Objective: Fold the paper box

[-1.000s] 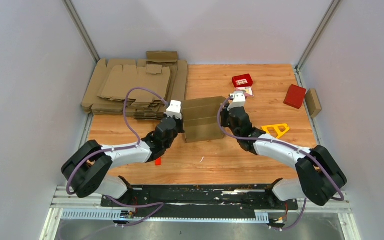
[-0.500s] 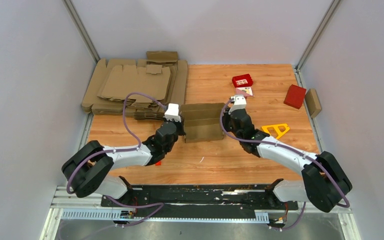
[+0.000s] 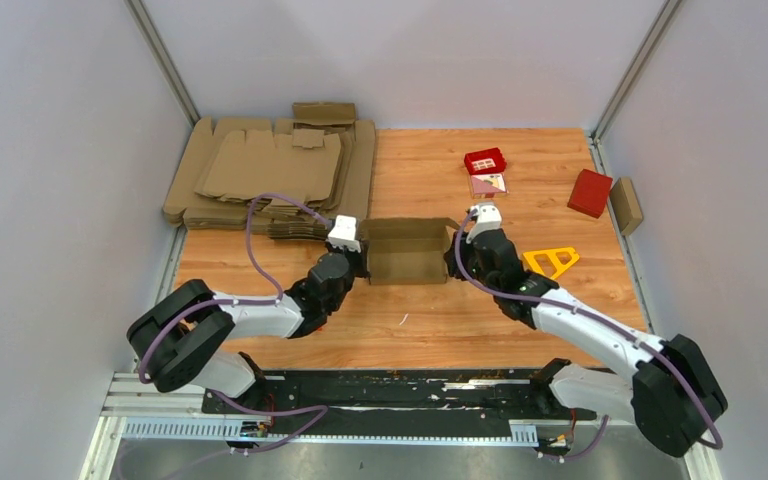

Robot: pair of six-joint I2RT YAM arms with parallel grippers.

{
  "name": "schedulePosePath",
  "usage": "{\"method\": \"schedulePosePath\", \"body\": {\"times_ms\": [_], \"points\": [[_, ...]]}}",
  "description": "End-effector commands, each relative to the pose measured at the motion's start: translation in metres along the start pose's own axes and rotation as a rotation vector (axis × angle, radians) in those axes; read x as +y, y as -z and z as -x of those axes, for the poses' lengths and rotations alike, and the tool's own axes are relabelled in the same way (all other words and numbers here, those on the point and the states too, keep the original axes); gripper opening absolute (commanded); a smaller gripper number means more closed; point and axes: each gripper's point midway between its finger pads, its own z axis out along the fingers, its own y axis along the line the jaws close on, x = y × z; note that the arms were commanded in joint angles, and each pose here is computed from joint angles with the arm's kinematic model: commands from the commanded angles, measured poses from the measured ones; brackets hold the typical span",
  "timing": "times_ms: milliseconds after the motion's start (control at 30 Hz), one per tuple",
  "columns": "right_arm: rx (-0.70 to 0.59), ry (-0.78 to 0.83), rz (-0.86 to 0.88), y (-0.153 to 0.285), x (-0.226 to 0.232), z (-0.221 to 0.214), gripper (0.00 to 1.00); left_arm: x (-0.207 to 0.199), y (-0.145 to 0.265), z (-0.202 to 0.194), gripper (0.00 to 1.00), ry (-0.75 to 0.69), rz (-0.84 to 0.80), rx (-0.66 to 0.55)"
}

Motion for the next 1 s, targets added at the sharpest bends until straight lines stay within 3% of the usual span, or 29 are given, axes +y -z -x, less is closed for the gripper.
{"method": "schedulePosePath", "body": {"times_ms": [0,267,500,600,767,967], "points": [[-0.020,-0.010,0.084,0.023,0.010,0.002,0.36,-0.001,0.002,-0.005,0.00,-0.044,-0.021,-0.007],[-0.110,-0.016,0.119,0.054,0.013,0.037,0.53,-0.002,0.004,0.002,0.00,-0.105,-0.043,-0.028],[-0.176,-0.078,0.207,0.075,0.018,0.085,0.86,-0.004,0.003,0.001,0.00,-0.120,-0.058,-0.024],[-0.193,-0.153,0.233,0.082,0.014,0.105,0.95,-0.004,0.003,0.000,0.00,-0.122,-0.059,-0.020],[-0.199,-0.355,0.186,0.079,0.001,0.133,1.00,-0.002,0.003,-0.001,0.00,-0.124,-0.047,-0.019],[-0.081,-0.608,0.168,0.046,0.001,0.144,1.00,-0.003,0.003,0.000,0.00,-0.125,-0.052,-0.019]]}}
